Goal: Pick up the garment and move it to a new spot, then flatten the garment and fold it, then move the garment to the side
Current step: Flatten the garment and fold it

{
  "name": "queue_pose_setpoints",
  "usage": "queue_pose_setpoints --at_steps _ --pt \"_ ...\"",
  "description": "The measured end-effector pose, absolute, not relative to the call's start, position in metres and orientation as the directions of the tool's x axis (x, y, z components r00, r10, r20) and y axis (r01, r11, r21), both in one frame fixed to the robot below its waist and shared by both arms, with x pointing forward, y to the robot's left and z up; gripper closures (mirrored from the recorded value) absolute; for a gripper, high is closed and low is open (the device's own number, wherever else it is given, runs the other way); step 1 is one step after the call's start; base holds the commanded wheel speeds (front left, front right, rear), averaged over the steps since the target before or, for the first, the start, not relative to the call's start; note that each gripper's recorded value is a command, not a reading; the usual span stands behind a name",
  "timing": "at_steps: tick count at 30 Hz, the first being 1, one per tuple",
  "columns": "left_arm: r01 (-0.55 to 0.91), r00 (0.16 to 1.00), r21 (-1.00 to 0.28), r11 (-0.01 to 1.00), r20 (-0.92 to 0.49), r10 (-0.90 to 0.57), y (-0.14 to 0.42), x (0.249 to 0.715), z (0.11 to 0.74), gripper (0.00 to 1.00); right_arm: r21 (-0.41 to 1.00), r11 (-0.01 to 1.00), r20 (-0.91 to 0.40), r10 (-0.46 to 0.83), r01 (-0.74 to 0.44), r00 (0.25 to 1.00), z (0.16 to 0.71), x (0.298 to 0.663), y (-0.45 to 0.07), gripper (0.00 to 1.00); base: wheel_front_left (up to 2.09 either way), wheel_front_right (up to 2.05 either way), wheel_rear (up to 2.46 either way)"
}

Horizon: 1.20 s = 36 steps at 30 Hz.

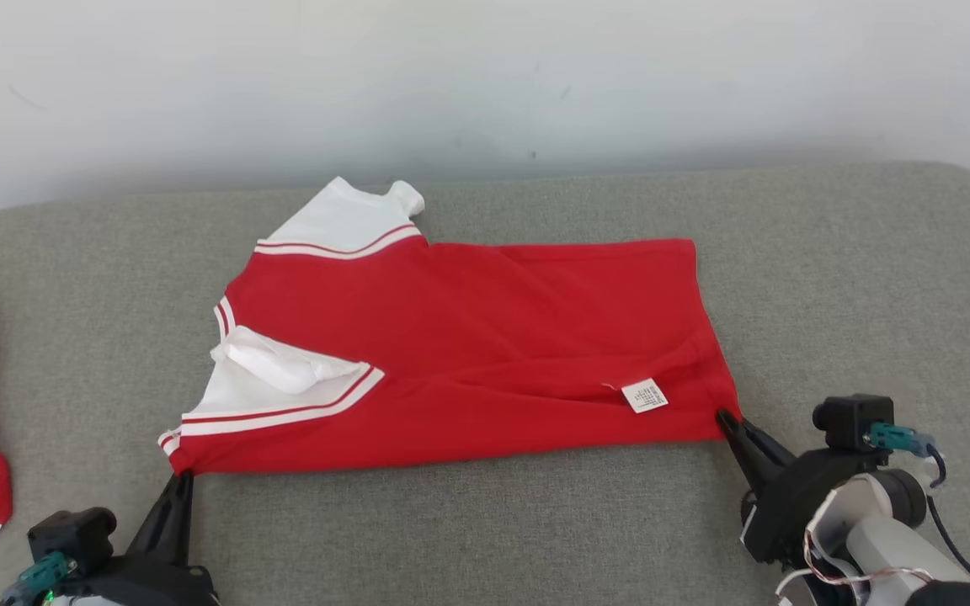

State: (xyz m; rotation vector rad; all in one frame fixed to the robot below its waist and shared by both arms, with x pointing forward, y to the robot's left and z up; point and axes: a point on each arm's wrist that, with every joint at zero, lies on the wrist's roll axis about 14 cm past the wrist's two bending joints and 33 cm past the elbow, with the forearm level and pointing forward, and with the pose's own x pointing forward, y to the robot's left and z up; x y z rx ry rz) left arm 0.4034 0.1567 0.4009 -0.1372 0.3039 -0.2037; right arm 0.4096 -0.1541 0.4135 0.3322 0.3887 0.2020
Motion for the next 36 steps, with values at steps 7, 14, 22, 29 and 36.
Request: queue_pose_setpoints --at_steps 7,14,22,29,36 --pt "0.168 0.944 -0.166 0.972 -0.258 -0.207 0.161 0.384 0.408 1.00 0.366 0.922 -0.394 0.276 -0.126 0.877 0.406 0.383 -0.161 1.00 0.00 0.00 0.00" --pt "0.141 0.937 -0.174 0.975 -0.294 -0.188 0.162 0.358 0.400 1.00 0.384 0.916 -0.454 0.295 -0.114 0.841 0.397 0.355 -0.167 1.00 0.00 0.00 0.00" --pt "0.100 0.929 -0.204 0.974 -0.332 -0.165 0.162 0.333 0.392 1.00 0.410 0.910 -0.500 0.282 -0.063 0.819 0.387 0.330 -0.178 1.00 0.00 0.00 0.00" --pt "0.080 0.924 -0.208 0.975 -0.351 -0.151 0.163 0.328 0.393 1.00 0.401 0.915 -0.535 0.281 -0.053 0.796 0.383 0.321 -0.179 1.00 0.00 0.00 0.00" --pt "0.046 0.928 -0.202 0.978 -0.354 -0.117 0.168 0.326 0.394 0.00 0.373 0.926 -0.513 0.257 -0.057 0.819 0.394 0.330 -0.181 0.00 0.00 0.00 0.00"
